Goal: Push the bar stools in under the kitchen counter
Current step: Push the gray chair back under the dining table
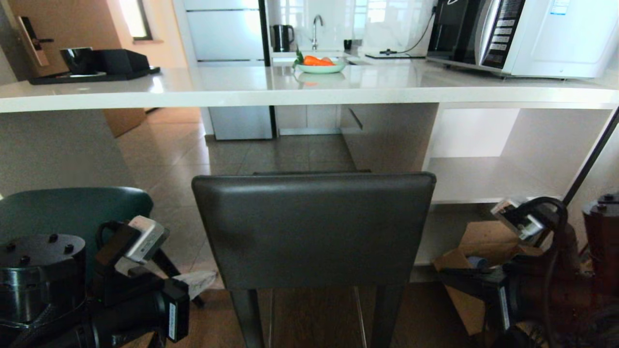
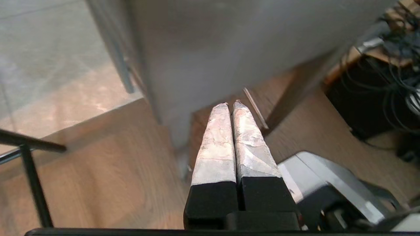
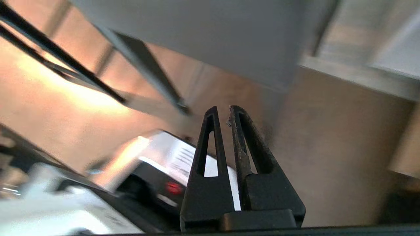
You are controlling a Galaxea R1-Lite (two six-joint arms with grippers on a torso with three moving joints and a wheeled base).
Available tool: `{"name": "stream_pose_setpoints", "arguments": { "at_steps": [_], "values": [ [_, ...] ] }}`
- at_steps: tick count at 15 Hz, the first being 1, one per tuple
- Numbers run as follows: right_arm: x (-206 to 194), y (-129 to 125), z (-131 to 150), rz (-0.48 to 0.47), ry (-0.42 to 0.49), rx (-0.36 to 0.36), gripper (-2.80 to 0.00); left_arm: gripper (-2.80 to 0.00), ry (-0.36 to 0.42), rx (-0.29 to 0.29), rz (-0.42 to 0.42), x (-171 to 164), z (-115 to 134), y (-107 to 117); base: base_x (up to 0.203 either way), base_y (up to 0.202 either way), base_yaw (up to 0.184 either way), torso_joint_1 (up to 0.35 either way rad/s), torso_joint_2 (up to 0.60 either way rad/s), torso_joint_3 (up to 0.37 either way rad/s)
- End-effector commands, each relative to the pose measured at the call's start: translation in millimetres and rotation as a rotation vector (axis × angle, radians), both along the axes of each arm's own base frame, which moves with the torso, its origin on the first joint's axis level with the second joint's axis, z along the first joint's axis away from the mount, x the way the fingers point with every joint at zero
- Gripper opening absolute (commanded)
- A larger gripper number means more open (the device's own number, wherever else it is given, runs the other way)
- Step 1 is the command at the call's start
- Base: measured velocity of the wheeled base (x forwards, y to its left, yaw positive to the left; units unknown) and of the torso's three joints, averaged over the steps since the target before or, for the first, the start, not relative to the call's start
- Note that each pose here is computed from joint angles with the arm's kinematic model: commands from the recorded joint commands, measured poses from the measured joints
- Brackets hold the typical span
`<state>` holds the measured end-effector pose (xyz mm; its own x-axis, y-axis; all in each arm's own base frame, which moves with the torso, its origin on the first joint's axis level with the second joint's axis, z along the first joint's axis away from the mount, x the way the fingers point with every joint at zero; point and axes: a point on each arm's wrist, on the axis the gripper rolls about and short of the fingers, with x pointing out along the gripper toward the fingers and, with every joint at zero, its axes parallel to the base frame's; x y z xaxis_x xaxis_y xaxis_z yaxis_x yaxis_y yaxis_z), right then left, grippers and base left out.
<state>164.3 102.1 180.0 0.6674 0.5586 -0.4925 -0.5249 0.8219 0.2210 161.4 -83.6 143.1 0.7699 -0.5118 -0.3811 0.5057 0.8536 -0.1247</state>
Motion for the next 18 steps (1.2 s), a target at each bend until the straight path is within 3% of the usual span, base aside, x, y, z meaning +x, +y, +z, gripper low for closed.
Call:
{"name": "stream_pose_setpoints", "arguments": {
  "at_steps": [1, 6, 9, 18],
  "values": [
    [14.6, 15.4, -1.3, 0.010, 0.035, 0.005, -2.80, -2.80, 0.006, 0.002, -0.007, 2.1, -1.3, -2.8, 0.000, 0.000, 0.000, 0.000, 0.00, 0.000],
    [32.6, 28.3, -10.3, -0.017, 0.067, -0.023, -2.80, -2.80, 0.088, 0.045, 0.007, 14.1, -19.2, -7.2, 0.000, 0.000, 0.000, 0.000, 0.00, 0.000],
    [42.6, 34.4, -6.0, -0.058, 0.060, -0.010, -2.80, -2.80, 0.072, 0.029, 0.015, 21.2, -21.0, -10.1, 0.000, 0.000, 0.000, 0.000, 0.00, 0.000],
    [48.6, 38.7, -10.4, -0.057, 0.059, -0.008, -2.80, -2.80, 0.048, 0.020, 0.046, 39.6, -29.6, -11.4, 0.000, 0.000, 0.000, 0.000, 0.00, 0.000]
  ]
}}
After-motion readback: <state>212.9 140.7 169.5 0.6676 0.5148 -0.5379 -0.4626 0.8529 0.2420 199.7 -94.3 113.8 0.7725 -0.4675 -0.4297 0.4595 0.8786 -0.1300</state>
